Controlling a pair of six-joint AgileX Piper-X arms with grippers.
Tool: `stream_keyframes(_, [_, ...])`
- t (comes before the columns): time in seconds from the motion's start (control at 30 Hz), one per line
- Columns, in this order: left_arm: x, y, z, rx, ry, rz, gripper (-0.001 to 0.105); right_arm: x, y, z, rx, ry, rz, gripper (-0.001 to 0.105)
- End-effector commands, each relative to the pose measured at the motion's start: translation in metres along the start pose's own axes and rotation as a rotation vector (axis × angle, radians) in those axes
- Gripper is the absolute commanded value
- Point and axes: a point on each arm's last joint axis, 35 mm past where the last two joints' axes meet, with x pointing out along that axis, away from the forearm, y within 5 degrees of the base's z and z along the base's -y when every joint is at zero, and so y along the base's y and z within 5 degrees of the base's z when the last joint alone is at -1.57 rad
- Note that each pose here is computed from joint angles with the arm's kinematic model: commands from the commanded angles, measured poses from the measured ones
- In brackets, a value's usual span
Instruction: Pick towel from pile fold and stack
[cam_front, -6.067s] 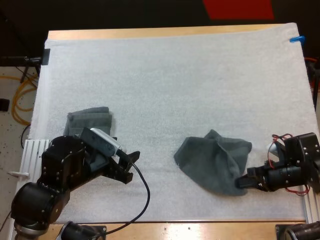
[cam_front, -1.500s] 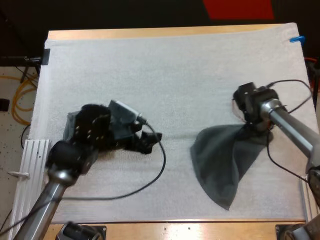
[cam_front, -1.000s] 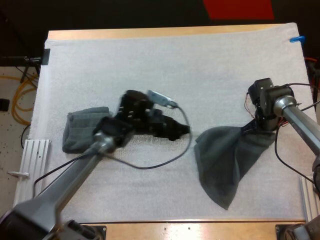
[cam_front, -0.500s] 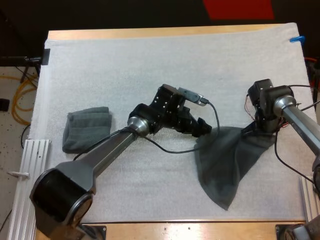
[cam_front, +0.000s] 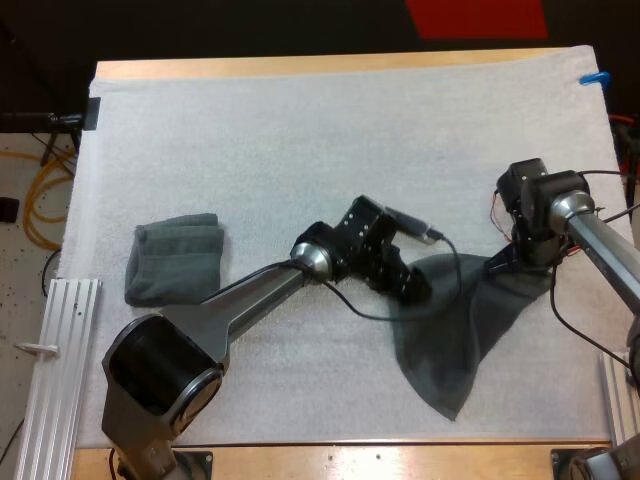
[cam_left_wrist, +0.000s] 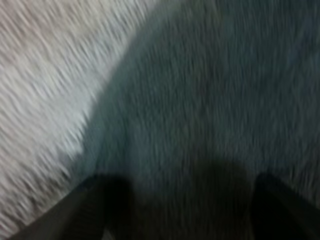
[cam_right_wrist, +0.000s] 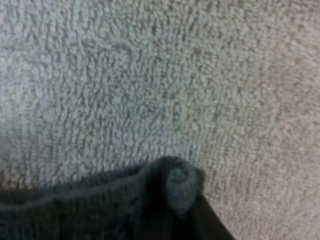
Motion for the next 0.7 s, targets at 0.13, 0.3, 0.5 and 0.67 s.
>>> stream_keyframes(0.13, [-0.005, -0.003, 0.003, -0.002, -0.005, 0.016, 0.016, -0.014, -0.004, -0.005, 0.021, -0.044, -0.009, 0.000])
stream_keyframes(0.3, [-0.005, -0.002, -0.002, 0.017, 0.031, 0.031, 0.000, -0.024, -0.006, -0.006, 0.034, -0.089, -0.006, 0.000])
stream_keyframes(0.5, [-0.039, -0.022, 0.008, 0.089, -0.085, 0.062, 0.000, -0.054, -0.012, -0.012, 0.067, -0.238, -0.006, 0.000])
stream_keyframes(0.67, [-0.111, -0.054, 0.020, 0.189, -0.270, 0.063, 0.000, -0.108, -0.014, -0.031, 0.088, -0.467, -0.008, 0.000])
